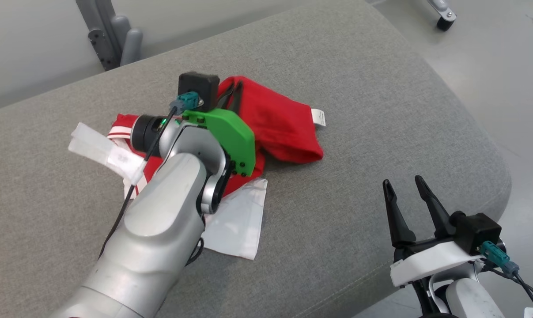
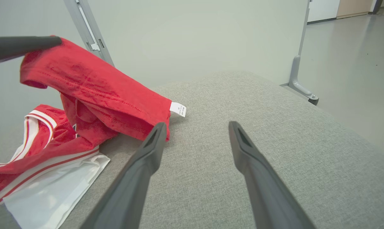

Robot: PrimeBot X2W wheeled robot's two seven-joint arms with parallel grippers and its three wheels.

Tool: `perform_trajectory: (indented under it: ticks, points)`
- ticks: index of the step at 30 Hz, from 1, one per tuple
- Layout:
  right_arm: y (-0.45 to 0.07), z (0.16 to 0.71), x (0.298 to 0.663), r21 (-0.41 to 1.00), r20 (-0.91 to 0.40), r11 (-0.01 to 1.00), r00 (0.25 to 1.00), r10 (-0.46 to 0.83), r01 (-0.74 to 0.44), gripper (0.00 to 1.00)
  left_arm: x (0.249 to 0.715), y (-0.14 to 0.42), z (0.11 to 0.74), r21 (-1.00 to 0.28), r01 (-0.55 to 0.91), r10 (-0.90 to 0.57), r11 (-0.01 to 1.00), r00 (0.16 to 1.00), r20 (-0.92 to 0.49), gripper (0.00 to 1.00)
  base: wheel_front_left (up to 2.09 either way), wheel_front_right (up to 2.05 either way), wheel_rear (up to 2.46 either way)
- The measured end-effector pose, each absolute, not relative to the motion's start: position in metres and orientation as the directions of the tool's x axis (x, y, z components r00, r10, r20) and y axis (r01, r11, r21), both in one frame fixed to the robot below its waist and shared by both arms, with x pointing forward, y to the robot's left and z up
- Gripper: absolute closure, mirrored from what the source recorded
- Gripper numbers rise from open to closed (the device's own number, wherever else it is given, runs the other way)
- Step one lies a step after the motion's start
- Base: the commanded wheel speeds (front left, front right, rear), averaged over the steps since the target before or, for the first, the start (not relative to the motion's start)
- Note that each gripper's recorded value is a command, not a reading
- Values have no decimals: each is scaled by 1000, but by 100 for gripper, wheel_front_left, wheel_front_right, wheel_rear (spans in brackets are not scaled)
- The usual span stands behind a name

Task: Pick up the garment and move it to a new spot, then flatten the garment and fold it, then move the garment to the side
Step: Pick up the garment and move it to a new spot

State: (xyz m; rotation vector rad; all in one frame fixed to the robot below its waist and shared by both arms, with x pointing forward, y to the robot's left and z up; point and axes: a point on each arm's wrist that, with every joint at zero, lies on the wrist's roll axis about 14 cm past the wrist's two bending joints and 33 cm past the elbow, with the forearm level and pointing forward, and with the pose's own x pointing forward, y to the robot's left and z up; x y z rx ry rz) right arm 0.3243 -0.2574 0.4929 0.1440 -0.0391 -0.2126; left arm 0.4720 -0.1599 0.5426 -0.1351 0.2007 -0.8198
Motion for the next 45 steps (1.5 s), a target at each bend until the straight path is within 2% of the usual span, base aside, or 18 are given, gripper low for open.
perform_trajectory:
  ticks: [3, 8, 9, 10, 11, 12, 20, 25, 29, 33, 38, 45]
  points:
    - [-265, 489, 322, 141, 7, 962, 971, -239, 235, 0, 480, -142, 491, -188, 665, -690, 723, 680, -248, 100, 0, 0, 0]
    - [-262, 480, 327, 126, -20, 966, 974, -226, 227, 0, 486, -119, 456, -205, 619, -649, 758, 689, -321, 100, 0, 0, 0]
    - [-260, 479, 329, 125, -22, 968, 976, -219, 220, 0, 486, -116, 453, -218, 608, -644, 764, 694, -323, 91, 0, 0, 0]
    - [-258, 479, 331, 124, -22, 970, 977, -210, 211, 0, 486, -113, 452, -225, 602, -641, 766, 695, -325, 66, 0, 0, 0]
    - [-255, 478, 334, 123, -22, 972, 980, -198, 199, 0, 486, -109, 452, -238, 593, -639, 769, 698, -324, 36, 0, 0, 0]
    - [-252, 479, 336, 124, -20, 974, 982, -188, 189, 0, 487, -107, 454, -259, 581, -637, 771, 704, -315, 0, 0, 0, 0]
    - [-233, 492, 351, 99, 30, 989, 993, -115, 112, 0, 475, -91, 499, -410, 543, -630, 733, 768, -111, 0, 0, 0, 0]
    - [-226, 499, 350, 82, 53, 993, 994, -91, 87, 0, 454, -67, 506, -449, 509, -594, 734, 802, -61, 0, 0, 0, 0]
    - [-223, 506, 348, 60, 77, 995, 994, -78, 74, 0, 440, -5, 497, -399, 407, -467, 822, 882, -62, 0, 0, 0, 0]
    - [-216, 511, 346, 13, 92, 999, 995, -49, 48, 0, 412, 43, 483, -338, 324, -372, 884, 925, -85, 0, 0, 0, 0]
    - [-211, 512, 341, -34, 96, 999, 995, -19, 22, 0, 381, 95, 476, -204, 270, -292, 941, 953, -83, 0, 0, 0, 0]
    - [-202, 517, 345, -60, 110, 998, 994, 25, -19, 0, 350, 154, 473, -140, 142, -153, 980, 985, -77, 0, 0, 0, 0]
